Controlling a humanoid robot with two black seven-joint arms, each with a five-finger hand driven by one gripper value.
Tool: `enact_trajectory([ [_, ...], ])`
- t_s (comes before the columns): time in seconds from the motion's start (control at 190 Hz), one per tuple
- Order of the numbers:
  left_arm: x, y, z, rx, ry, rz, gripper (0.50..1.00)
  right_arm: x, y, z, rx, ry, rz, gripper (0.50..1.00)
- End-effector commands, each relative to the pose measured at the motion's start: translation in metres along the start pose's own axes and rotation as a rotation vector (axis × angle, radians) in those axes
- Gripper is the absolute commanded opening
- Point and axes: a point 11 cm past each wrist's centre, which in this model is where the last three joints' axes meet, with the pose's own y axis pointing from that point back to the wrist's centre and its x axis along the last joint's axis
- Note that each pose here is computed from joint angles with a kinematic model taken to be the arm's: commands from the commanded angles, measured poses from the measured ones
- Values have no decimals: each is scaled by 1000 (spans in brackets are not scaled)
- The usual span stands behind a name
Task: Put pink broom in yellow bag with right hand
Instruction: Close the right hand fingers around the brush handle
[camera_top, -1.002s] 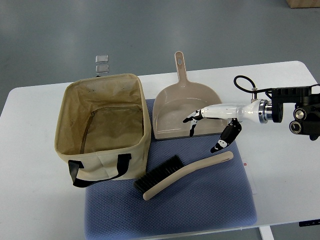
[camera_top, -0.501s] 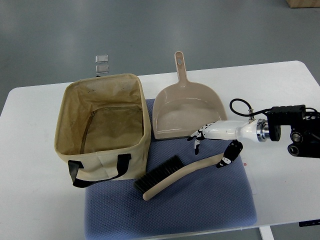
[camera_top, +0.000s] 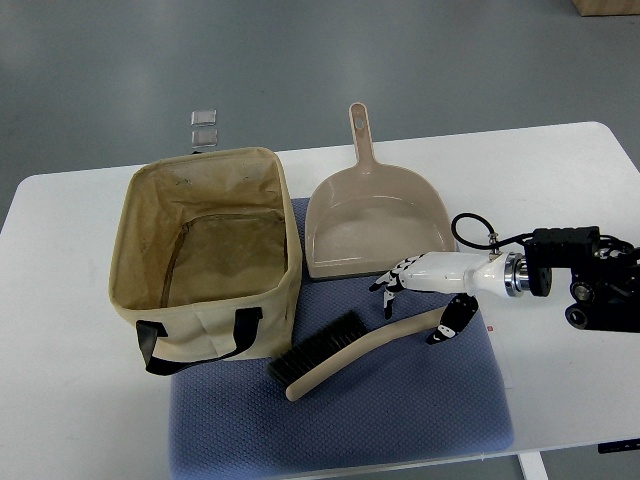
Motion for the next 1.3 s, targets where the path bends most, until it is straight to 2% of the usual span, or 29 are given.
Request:
enact_trajectory([
  [0.0, 0, 0, 0, 0, 0, 0, 1000, 1, 1, 6, -15, 7, 5, 924],
  [0.2, 0, 0, 0, 0, 0, 0, 1000, 1, 0, 5, -11, 10, 4, 907],
  [0.454, 0, 0, 0, 0, 0, 0, 1000, -3, -4, 0, 3, 9, -4, 838],
  [0.712, 0, 0, 0, 0, 0, 0, 1000, -6, -6, -2, 11, 17, -14, 791],
  [0.797, 0, 0, 0, 0, 0, 0, 1000, -7, -6, -2, 14, 21, -19, 752],
  [0.934, 0, 0, 0, 0, 0, 0, 1000, -8, -6, -3, 20, 36, -25, 648],
  [1.013, 0, 0, 0, 0, 0, 0, 1000, -7, -6, -2, 20, 38, -24, 609],
  [1.14, 0, 0, 0, 0, 0, 0, 1000, -6, -3, -1, 18, 36, -22, 505],
  [1.292, 0, 0, 0, 0, 0, 0, 1000, -4, 0, 1, 24, 34, -15, 500],
])
